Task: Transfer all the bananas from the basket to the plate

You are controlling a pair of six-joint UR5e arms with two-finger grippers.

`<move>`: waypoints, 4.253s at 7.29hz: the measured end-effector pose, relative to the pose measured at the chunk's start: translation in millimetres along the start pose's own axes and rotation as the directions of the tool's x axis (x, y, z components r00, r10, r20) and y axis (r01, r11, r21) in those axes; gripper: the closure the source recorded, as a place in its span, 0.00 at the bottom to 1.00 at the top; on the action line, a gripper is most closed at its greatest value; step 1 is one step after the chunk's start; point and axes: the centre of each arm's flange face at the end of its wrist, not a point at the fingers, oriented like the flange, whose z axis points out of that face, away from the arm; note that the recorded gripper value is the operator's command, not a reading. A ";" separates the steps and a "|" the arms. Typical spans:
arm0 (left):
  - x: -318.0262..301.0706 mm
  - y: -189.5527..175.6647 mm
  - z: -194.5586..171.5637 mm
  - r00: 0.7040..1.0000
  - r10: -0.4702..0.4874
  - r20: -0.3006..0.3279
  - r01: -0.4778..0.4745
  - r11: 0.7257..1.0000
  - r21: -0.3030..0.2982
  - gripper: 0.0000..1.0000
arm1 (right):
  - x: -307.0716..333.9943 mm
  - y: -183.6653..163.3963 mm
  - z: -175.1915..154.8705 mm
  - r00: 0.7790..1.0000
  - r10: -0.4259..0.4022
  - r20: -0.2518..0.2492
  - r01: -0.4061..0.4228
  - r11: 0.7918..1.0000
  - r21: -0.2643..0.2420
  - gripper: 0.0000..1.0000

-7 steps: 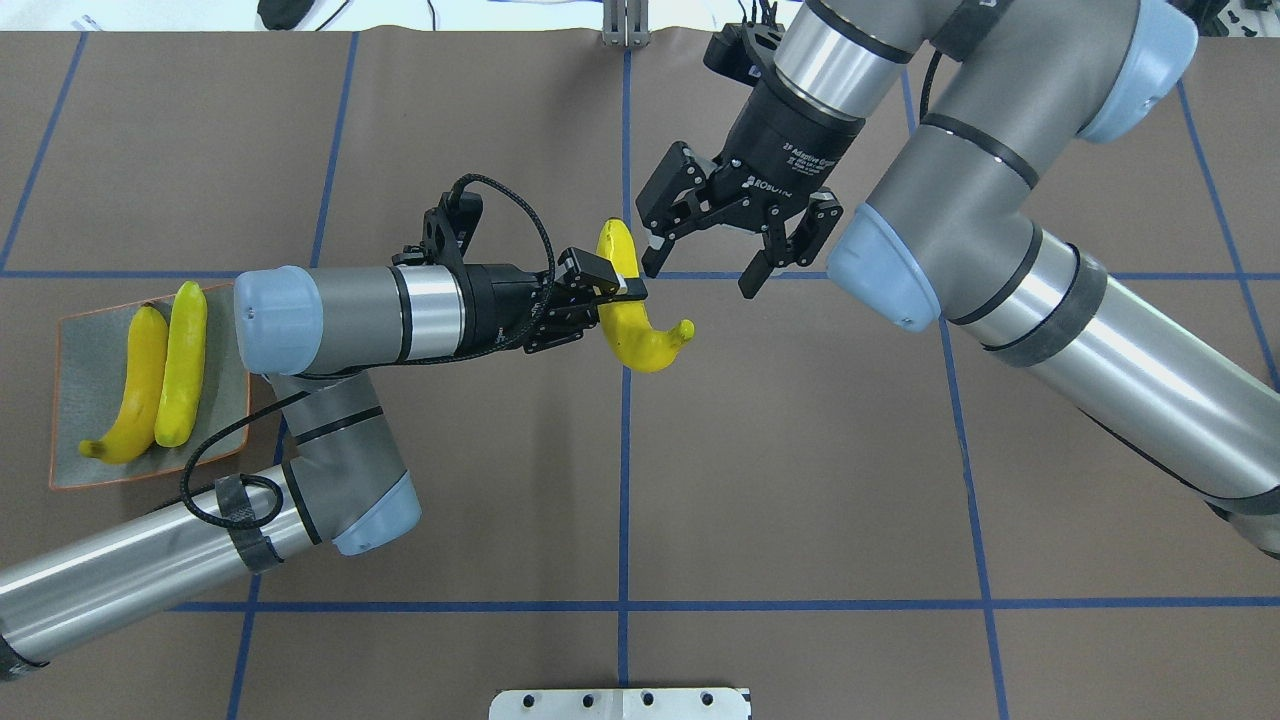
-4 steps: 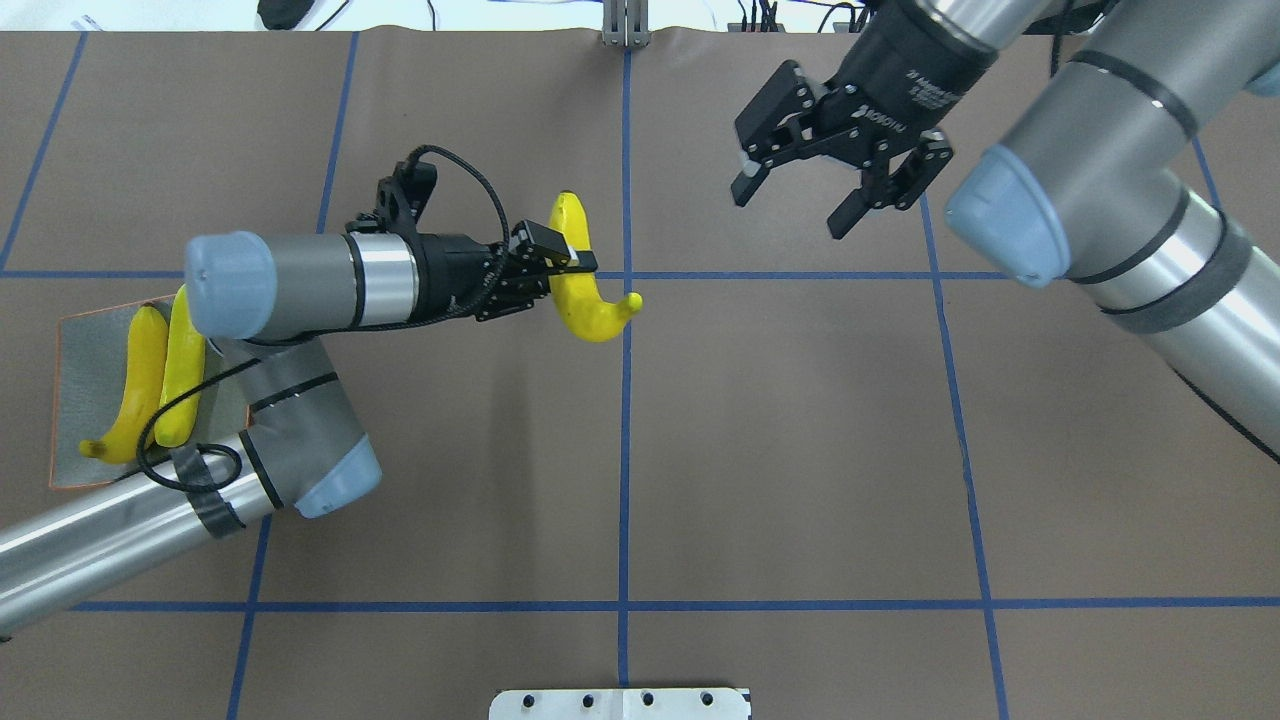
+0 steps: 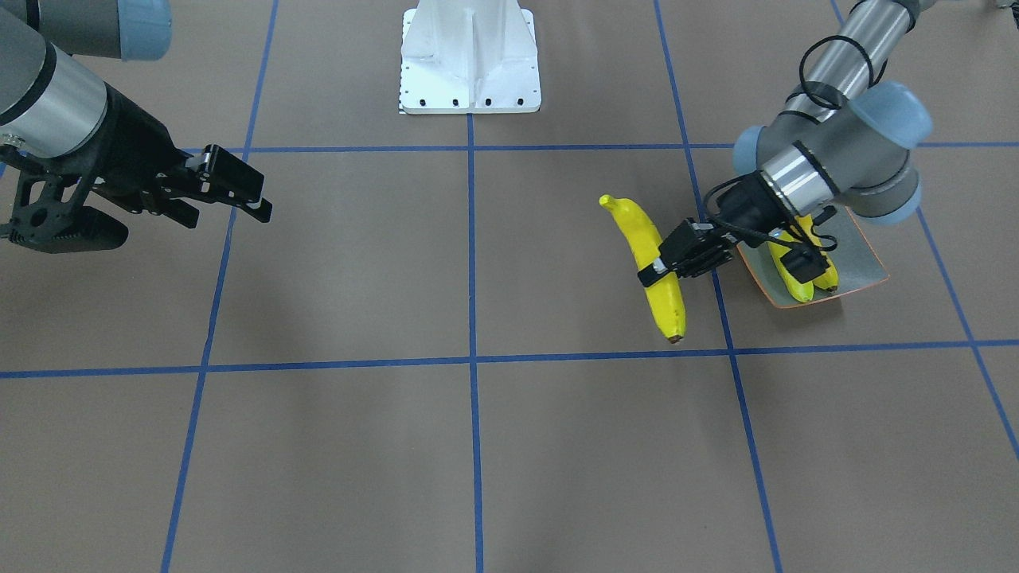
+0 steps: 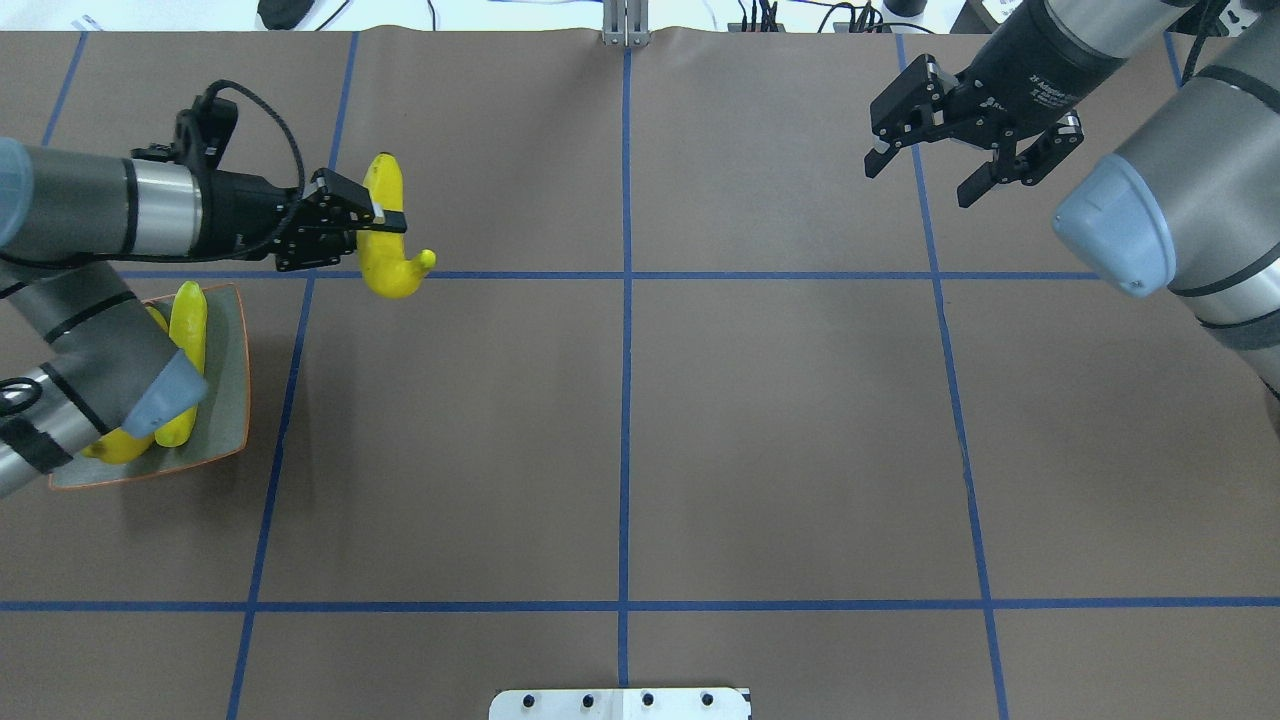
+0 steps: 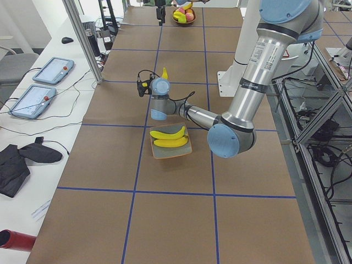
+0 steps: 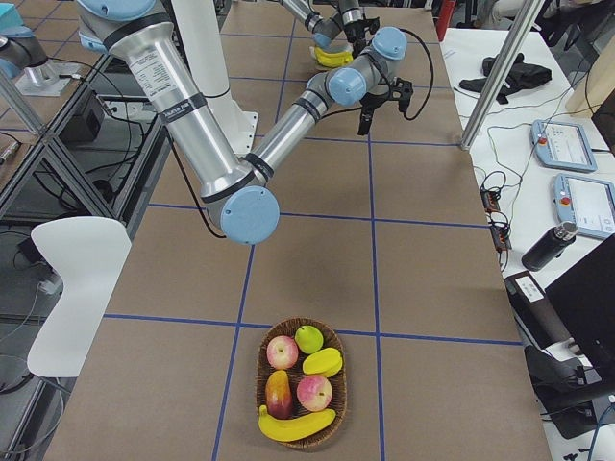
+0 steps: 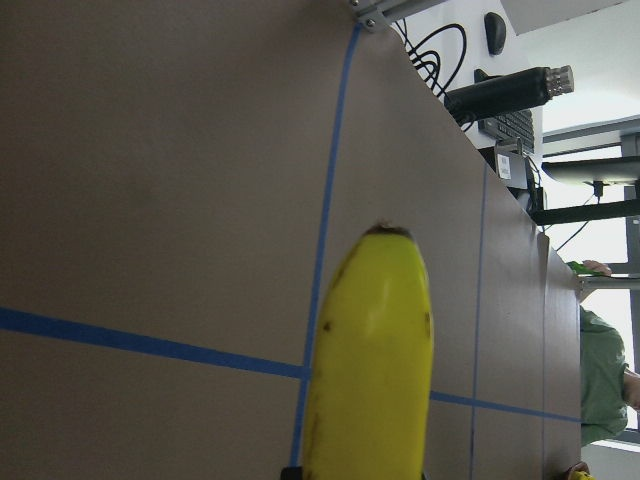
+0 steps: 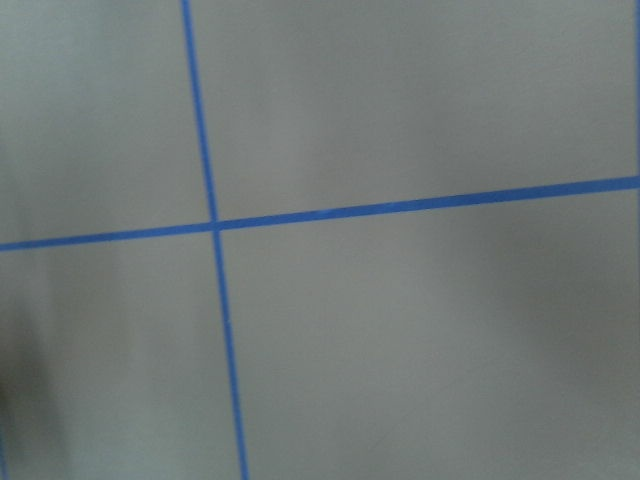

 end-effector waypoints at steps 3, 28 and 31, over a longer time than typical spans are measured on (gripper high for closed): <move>-77.7 -0.8 -77.8 0.995 -0.032 0.091 0.026 0.997 0.068 1.00 | 18.0 -6.5 20.2 0.994 0.024 -0.106 -0.019 0.999 0.042 0.00; -147.1 -10.8 -132.6 0.975 0.068 0.213 -0.060 0.997 -0.047 0.00 | 57.1 -21.8 22.3 0.985 0.002 -0.172 0.010 0.998 0.069 0.00; -110.6 -60.7 -174.0 0.980 0.034 0.195 -0.034 0.999 -0.001 0.00 | 103.9 -32.7 9.5 0.977 -0.033 -0.211 0.051 0.995 0.082 0.00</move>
